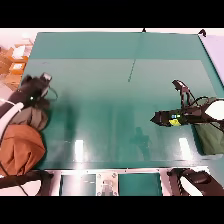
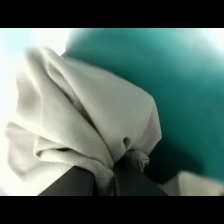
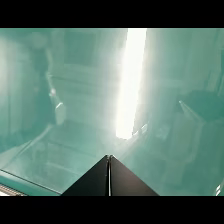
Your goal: Fold the shirts.
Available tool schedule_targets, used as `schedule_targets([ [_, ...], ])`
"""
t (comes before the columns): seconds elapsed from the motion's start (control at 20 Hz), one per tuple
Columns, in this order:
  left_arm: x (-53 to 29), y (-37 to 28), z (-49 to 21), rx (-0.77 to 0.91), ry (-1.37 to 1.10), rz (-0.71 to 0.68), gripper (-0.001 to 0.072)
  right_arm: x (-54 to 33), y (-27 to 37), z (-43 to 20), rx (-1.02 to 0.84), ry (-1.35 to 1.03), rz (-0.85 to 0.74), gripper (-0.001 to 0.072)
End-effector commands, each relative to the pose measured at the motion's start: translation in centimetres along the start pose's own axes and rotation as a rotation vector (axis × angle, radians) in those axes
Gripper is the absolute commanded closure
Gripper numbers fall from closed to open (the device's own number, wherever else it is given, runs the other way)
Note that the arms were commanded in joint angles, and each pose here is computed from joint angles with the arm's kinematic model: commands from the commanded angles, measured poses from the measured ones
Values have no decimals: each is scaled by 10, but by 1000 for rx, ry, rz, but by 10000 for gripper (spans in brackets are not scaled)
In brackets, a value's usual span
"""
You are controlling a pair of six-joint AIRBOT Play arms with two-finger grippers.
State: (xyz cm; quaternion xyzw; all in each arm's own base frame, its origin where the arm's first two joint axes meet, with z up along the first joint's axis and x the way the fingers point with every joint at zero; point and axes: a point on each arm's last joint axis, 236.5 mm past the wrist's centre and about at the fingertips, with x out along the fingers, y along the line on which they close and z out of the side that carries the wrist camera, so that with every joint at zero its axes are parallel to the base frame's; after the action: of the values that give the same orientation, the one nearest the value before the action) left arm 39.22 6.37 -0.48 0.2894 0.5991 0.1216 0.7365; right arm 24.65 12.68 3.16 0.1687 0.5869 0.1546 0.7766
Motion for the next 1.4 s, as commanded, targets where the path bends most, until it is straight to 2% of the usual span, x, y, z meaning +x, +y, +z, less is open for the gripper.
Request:
schedule_targets([
  [0.0,-119,6,66,-65,-248,-114,682,0,0,0,-1,-1,0,691],
  [0.15,-258,-25,113,-107,-563,-362,682,0,0,0,-1,-2,0,691],
  [0.3,-351,-95,127,-59,-752,-677,682,0,0,0,-1,-2,0,691],
  [0.4,-373,-150,130,-17,-765,-833,681,0,0,0,-1,-2,0,691],
  [0.6,-348,-271,125,118,-608,-1021,677,0,0,0,-1,-2,0,691],
  [0.7,-330,-317,114,156,-482,-1106,106,0,0,0,-1,-1,0,691],
  [0.75,-324,-324,110,158,-435,-1132,86,-1,0,1,0,-2,0,673],
  [0.85,-312,-305,112,171,-410,-1115,87,-4,-3,5,14,-16,-3,488],
  [1.0,-288,-230,127,94,-375,-1073,86,-9,-11,9,45,-27,-13,242],
  [1.05,-275,-202,131,43,-360,-1058,86,-5,-11,4,52,-10,-9,205],
  [1.25,-208,-127,127,-118,-240,-1008,86,49,37,-28,193,27,231,226],
  [1.35,-183,-108,127,-182,-220,-992,86,81,49,-36,235,37,257,232],
])
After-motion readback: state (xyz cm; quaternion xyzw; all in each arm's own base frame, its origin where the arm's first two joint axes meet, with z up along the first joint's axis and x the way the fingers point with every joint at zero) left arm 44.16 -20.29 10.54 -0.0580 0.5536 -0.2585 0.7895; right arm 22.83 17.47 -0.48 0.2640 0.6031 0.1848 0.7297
